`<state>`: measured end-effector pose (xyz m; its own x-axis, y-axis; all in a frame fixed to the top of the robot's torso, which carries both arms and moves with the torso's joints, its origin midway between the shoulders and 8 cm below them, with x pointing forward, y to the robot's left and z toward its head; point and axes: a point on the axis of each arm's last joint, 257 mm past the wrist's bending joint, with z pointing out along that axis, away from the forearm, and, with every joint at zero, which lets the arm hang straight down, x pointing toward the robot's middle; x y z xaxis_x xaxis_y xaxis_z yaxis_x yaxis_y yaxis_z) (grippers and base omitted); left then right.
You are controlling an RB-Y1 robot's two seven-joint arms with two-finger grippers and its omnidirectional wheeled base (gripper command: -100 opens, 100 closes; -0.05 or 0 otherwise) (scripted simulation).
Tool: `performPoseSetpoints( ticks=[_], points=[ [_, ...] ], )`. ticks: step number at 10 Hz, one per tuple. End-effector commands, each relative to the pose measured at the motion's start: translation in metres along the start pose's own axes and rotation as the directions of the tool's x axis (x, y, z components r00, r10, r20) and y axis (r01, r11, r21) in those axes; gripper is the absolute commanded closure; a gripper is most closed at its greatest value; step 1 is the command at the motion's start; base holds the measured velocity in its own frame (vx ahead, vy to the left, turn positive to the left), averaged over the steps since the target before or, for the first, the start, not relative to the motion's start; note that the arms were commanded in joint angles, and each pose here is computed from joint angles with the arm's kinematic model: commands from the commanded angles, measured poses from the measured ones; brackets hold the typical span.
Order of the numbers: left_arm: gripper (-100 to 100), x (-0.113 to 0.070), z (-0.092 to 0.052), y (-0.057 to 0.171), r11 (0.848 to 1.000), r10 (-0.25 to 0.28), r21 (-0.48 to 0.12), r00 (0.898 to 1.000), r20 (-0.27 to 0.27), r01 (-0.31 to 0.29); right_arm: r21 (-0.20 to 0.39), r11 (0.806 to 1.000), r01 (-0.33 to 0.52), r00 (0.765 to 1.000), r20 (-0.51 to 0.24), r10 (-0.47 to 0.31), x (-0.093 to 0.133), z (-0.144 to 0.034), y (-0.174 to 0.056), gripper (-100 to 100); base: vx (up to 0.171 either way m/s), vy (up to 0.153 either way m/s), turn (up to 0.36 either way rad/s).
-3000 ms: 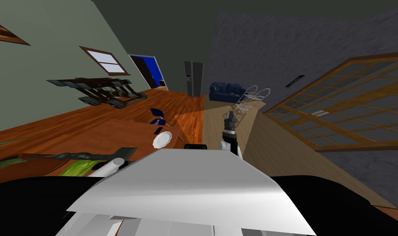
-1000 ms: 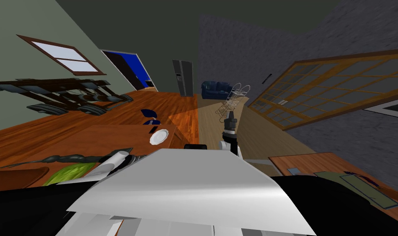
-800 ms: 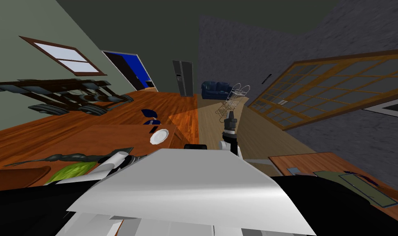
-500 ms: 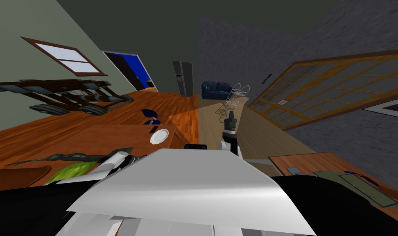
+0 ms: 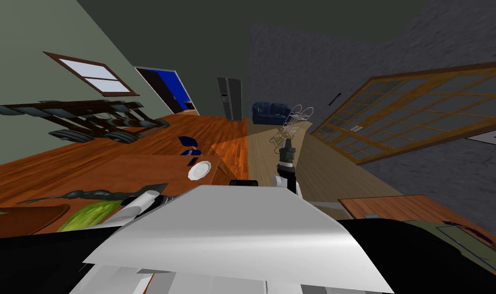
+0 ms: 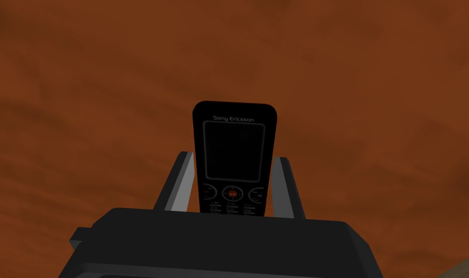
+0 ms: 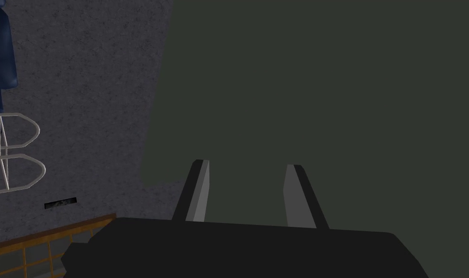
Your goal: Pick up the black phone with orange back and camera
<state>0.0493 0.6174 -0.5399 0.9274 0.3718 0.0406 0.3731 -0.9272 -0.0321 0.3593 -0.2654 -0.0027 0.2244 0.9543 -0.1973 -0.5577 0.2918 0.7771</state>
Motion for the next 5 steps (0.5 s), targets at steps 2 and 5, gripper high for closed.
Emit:
performPoseSetpoints(
  ticks=[2, 5],
  points=[
    [100, -0.008, 0.000, 0.002, 1.000, 0.015, -0.008, 1.000, 0.006, -0.015, 0.000, 1.000, 0.000, 1.000, 0.000, 0.000, 0.000, 0.000, 0.000, 0, 0.076, 0.020, 0.099],
    [100, -0.028, -0.001, 0.003, 0.999, 0.036, -0.013, 0.999, 0.023, -0.035, 0.000, 1.000, 0.000, 1.000, 0.000, 0.000, 0.000, 0.000, 0.000, 0, 0.069, 0.017, 0.101]
  ],
)
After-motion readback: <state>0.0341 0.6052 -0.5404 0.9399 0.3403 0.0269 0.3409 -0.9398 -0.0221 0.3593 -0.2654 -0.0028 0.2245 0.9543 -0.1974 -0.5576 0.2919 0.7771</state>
